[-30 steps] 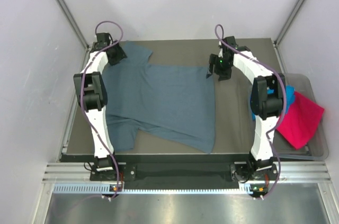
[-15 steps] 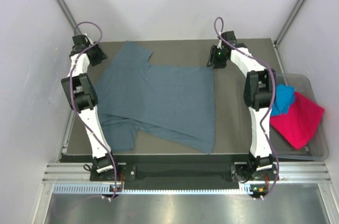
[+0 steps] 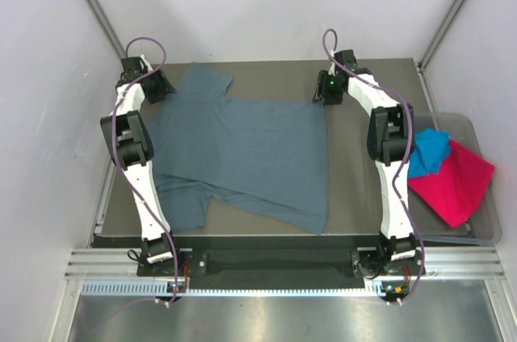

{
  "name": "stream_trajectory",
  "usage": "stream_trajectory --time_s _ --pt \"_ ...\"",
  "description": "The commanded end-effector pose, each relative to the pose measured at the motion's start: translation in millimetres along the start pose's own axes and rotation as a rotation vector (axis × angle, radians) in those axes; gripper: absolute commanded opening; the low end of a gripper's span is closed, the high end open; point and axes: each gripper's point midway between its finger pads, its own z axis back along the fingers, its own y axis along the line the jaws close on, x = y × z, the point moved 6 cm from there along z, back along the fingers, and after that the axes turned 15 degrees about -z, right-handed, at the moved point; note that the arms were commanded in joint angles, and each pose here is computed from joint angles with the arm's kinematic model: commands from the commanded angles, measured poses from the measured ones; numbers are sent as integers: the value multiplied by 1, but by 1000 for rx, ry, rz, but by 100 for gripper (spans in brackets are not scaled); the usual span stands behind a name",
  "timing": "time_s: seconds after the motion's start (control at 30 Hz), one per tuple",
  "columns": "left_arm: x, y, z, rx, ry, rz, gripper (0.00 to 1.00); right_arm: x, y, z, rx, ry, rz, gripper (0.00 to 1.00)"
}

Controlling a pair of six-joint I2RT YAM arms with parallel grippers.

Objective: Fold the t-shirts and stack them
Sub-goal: Flatten the tshirt out

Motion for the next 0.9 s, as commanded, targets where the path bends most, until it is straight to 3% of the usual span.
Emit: stream_trajectory --time_s 0.0,0.27,0.47,0.53,0.6,0.67,0.87 --pt "-5 5 -7 -24 -4 -24 58 16 8 1 32 -51 34 50" --pt "-10 7 -13 -34 -1 3 38 8 7 -8 25 -29 34 45" --pt "-8 5 -17 -70 -26 64 27 2 -1 -9 -16 -16 39 39" --pt "-9 7 -20 -84 -35 105 17 1 -5 -11 -33 -14 34 33" --pt "-10 10 -23 -95 -42 137 3 2 -9 -13 -60 -28 25 20" --pt "-8 13 -26 -102 -64 176 0 4 -14 -15 -95 -49 -4 3" --pt "6 7 -43 -188 -192 279 0 30 -26 -10 -138 -188 -90 0"
